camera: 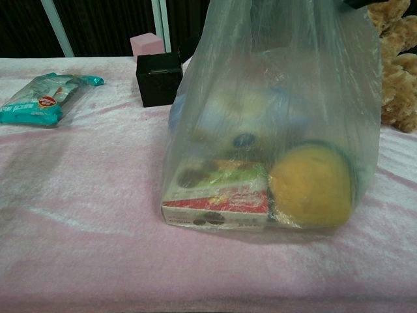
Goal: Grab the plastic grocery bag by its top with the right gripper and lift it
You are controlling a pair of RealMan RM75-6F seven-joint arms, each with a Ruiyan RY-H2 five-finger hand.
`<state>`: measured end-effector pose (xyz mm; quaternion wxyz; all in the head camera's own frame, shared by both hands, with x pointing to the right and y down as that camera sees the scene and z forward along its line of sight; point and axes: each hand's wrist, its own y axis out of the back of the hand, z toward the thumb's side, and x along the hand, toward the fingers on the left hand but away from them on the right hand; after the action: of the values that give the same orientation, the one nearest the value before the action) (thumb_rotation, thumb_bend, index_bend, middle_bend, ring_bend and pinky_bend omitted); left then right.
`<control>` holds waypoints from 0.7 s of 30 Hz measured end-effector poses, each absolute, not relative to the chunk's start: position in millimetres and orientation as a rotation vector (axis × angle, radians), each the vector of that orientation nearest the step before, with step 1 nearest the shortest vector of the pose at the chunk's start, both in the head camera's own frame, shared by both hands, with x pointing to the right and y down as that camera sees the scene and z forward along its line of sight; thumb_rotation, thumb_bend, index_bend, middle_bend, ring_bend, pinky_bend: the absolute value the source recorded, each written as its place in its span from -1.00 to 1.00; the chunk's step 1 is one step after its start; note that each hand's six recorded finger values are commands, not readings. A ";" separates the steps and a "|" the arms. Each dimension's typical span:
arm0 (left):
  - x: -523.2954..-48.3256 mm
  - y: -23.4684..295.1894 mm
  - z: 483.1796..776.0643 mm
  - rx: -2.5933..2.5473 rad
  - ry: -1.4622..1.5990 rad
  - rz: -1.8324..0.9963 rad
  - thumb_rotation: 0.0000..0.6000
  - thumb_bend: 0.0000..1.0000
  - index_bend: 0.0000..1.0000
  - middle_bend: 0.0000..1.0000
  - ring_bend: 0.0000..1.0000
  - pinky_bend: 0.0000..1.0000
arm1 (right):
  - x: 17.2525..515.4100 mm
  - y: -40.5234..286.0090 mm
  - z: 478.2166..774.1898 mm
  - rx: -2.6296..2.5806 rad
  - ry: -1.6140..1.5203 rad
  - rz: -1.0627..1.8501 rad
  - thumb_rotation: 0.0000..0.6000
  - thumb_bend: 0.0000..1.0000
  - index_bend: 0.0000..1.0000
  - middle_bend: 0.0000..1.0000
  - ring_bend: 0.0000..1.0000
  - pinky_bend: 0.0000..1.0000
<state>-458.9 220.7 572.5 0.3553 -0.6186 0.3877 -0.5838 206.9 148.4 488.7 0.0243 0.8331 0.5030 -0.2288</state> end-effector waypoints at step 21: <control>-458.0 220.7 573.2 -1.600 0.998 -1.511 1.00 -1.00 -1.00 -1.00 -1.00 -1.00 | 210.3 148.9 485.1 2.577 1.562 -0.688 1.00 -0.77 -0.52 -0.55 -0.56 -0.53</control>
<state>-458.0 220.7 573.2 0.3550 -0.6190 0.3861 -0.5846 210.3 148.9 485.1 0.0251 0.8334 0.5053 -0.2224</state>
